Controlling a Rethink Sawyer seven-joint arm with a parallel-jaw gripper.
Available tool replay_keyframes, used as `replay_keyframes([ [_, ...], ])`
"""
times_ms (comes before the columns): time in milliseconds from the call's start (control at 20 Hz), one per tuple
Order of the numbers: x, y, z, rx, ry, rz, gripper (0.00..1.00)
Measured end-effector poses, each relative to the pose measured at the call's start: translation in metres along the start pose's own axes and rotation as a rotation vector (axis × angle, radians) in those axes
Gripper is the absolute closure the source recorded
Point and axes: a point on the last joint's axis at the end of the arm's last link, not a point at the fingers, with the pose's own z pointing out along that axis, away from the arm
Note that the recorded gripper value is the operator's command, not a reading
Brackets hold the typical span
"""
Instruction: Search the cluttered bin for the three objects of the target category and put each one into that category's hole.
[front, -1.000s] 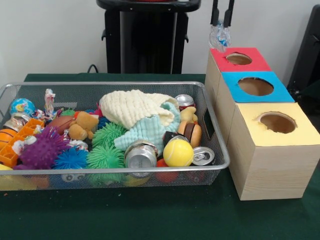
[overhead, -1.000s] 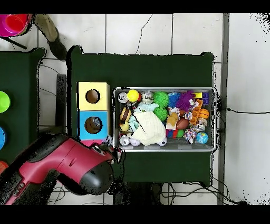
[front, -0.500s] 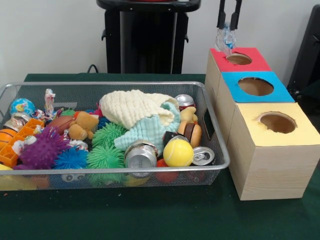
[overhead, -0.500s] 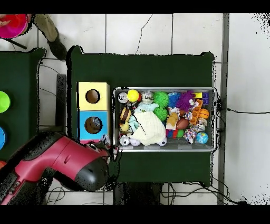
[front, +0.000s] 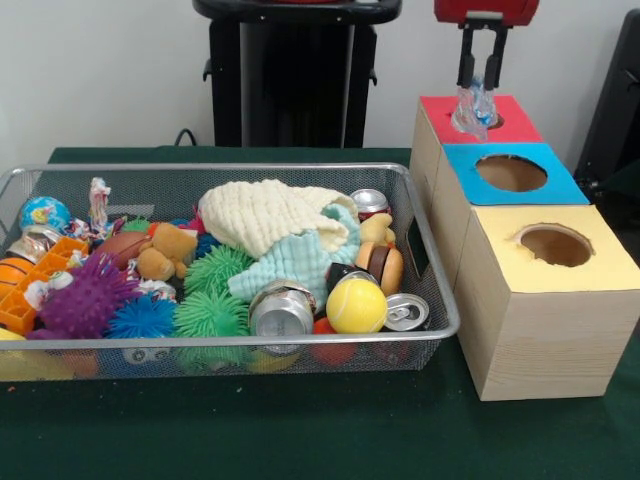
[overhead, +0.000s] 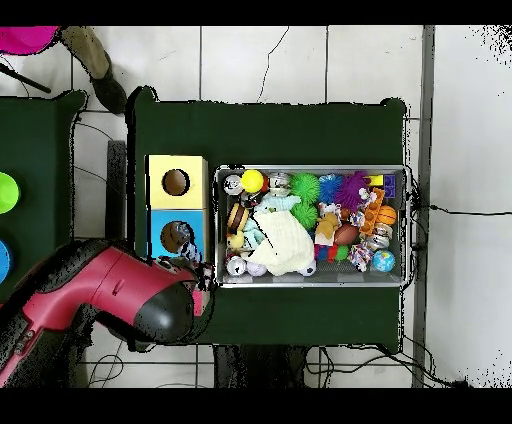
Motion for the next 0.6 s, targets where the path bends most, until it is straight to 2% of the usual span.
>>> replay_keyframes([
  [600,-0.009,0.019,0.013,0.021,-0.061,-0.035,1.00],
])
